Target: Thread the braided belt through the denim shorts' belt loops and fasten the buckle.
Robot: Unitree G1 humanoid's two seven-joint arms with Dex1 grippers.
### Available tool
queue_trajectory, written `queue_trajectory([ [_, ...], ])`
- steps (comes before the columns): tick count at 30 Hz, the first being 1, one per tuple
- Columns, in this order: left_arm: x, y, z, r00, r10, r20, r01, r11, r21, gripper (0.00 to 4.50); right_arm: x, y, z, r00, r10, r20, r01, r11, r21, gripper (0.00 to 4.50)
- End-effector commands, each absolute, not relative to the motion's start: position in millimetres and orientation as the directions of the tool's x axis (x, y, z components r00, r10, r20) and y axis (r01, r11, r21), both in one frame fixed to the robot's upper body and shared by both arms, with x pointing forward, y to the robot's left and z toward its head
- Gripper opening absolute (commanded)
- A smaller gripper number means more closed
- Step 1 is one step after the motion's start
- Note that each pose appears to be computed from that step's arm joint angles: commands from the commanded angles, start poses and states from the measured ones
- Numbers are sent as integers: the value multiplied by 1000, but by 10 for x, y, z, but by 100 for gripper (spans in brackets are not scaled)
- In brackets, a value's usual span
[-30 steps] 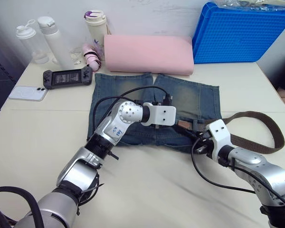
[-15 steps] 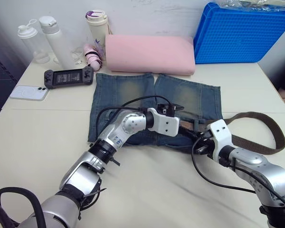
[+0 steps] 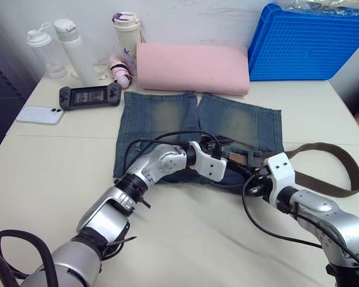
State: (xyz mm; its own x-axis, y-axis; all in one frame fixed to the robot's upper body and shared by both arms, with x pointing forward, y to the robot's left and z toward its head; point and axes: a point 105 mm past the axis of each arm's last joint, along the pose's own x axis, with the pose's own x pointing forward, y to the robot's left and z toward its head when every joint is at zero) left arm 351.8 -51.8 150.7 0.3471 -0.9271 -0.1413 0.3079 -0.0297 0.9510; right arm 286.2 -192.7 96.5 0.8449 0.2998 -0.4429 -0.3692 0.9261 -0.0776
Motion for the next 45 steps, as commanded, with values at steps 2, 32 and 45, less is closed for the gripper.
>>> queue_trajectory([
  [2, 3443, -627, 1732, 305, -951, -46, 242, 31, 970, 342, 2740, -2020, 661, 788, 248, -563, -333, 942, -51, 0],
  [32, 3484, -585, 1637, 264, -948, -175, 234, -113, 966, 5, 2706, -1980, 597, 775, 249, -580, -338, 940, -48, 0],
  [45, 3415, 46, 1880, 380, -885, -268, 180, -214, 960, 5, 2789, -1963, 505, 761, 241, -602, -324, 946, -31, 0],
])
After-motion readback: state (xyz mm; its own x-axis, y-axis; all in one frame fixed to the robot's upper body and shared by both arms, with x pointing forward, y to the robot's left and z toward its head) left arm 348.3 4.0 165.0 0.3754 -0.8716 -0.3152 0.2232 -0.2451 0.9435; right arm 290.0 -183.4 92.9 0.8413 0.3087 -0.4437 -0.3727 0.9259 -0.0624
